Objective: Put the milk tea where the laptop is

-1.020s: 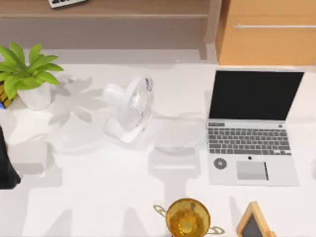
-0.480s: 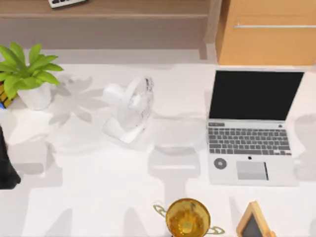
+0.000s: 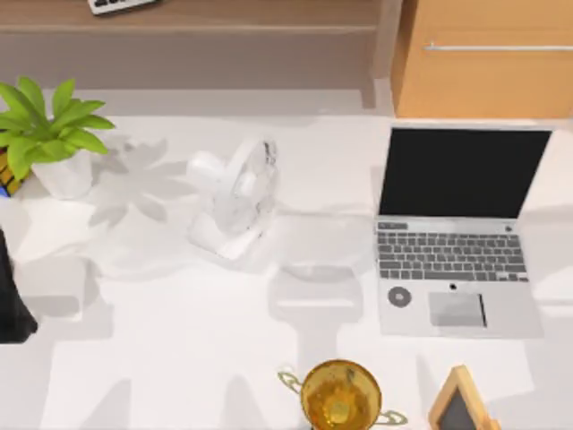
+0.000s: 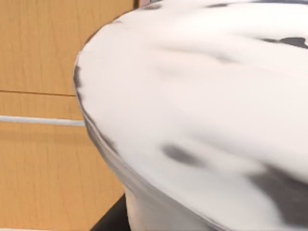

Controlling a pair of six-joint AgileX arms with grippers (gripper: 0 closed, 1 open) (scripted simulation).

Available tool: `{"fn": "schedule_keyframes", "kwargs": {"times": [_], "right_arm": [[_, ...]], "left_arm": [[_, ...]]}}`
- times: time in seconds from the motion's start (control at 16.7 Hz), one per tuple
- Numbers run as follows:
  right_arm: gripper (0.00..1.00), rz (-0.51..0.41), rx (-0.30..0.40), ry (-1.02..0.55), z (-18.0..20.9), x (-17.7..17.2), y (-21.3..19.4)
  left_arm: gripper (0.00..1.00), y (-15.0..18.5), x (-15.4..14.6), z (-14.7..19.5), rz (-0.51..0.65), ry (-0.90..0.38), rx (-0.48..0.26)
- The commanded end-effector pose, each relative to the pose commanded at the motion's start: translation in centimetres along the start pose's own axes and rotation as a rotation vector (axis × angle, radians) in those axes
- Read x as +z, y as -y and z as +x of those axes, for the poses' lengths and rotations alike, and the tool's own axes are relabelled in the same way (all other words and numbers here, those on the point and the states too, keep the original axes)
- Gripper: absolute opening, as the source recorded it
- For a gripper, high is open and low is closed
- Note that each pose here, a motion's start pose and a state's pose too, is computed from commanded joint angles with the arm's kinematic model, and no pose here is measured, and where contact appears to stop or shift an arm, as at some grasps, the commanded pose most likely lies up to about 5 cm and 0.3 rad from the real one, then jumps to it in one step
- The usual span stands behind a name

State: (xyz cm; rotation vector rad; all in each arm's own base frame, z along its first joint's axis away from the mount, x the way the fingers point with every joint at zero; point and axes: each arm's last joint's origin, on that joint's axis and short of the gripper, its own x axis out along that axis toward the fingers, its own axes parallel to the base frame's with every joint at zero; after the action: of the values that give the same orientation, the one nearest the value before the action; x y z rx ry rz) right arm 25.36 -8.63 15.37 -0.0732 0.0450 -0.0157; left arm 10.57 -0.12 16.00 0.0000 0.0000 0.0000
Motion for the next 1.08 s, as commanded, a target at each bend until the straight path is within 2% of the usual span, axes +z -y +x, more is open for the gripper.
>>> {"fn": "schedule_keyframes", "kwargs": {"times": [0.6, 1.08], "right_arm": [[0.00, 0.057, 0.004, -0.097, -3.7, -0.4, -6.6], [0.00, 0.067, 0.002, -0.155, -5.7, -1.3, -8.6]], "left_arm": [[1.00, 0.0, 0.0, 0.0, 0.000, 0.000, 0.000], [1.00, 0.0, 0.0, 0.0, 0.000, 0.000, 0.000]]}}
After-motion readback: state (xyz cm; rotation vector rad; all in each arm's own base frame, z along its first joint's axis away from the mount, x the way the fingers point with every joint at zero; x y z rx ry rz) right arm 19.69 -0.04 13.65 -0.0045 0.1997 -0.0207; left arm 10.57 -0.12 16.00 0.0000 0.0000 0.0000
